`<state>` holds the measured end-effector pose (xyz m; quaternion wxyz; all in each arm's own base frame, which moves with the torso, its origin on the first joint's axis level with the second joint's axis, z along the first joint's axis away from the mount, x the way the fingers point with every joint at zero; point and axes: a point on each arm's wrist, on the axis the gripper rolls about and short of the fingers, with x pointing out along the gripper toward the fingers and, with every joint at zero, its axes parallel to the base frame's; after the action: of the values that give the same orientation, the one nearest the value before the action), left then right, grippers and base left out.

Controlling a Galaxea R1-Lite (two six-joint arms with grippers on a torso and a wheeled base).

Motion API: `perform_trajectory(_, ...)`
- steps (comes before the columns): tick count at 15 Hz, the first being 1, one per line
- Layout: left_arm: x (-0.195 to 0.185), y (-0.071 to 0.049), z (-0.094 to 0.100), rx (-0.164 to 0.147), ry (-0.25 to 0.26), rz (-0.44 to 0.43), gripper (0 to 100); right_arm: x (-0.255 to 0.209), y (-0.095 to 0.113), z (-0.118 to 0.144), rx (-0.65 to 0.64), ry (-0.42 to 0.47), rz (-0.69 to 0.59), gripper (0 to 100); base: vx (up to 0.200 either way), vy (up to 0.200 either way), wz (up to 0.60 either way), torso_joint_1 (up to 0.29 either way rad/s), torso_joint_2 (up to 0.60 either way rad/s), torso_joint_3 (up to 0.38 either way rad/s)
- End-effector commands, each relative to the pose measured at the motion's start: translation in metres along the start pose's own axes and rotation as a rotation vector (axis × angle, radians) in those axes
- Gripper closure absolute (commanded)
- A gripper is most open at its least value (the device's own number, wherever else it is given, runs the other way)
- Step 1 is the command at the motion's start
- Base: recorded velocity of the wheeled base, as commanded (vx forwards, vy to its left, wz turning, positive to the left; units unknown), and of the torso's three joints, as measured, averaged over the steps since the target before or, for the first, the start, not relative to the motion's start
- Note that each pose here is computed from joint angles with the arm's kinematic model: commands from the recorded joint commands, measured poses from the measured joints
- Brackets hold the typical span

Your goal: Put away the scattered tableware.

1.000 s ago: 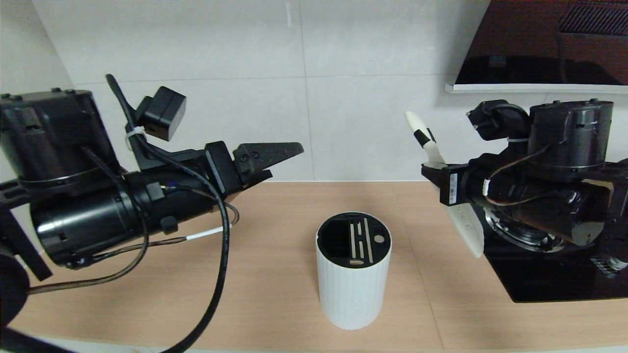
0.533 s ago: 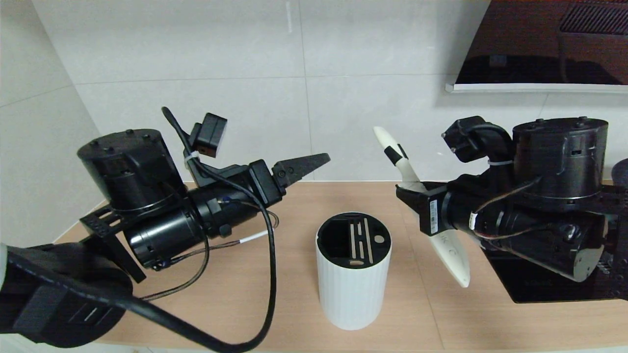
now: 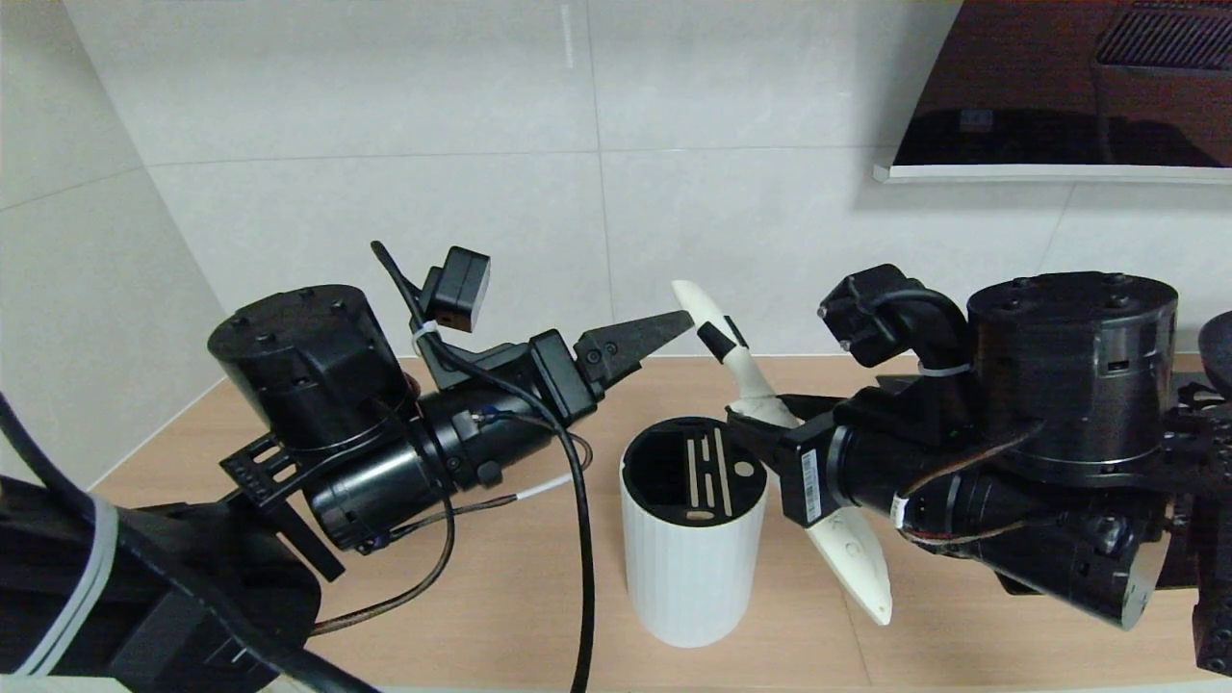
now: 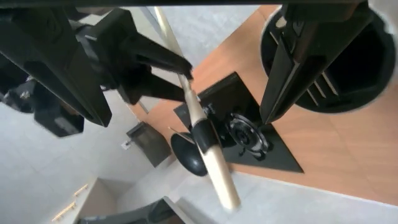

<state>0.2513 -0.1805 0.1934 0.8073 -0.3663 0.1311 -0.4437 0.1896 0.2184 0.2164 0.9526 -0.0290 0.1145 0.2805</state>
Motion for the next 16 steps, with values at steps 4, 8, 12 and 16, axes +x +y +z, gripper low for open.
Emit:
perform_trajectory(4,0.008,0.0,-0.014,-0.01,0.022,0.008,0,-0.003,0.014,-0.007,-0.016,0.007,0.049,100,0.0,0.0,0.0,0.0,0.0,0.0)
perform_trajectory(8,0.016,0.008,-0.019,0.0,-0.019,0.009,0,-0.006,0.023,-0.01,-0.026,0.016,0.084,100,0.0,0.0,0.0,0.0,0.0,0.0)
perform_trajectory(12,0.018,0.011,-0.022,-0.001,-0.023,0.011,0,-0.006,0.029,-0.012,-0.031,0.019,0.1,100,0.0,0.0,0.0,0.0,0.0,0.0)
perform_trajectory(16,0.02,0.013,-0.025,-0.003,-0.015,0.017,0,-0.005,0.032,-0.014,-0.035,0.023,0.109,100,0.0,0.0,0.0,0.0,0.0,0.0)
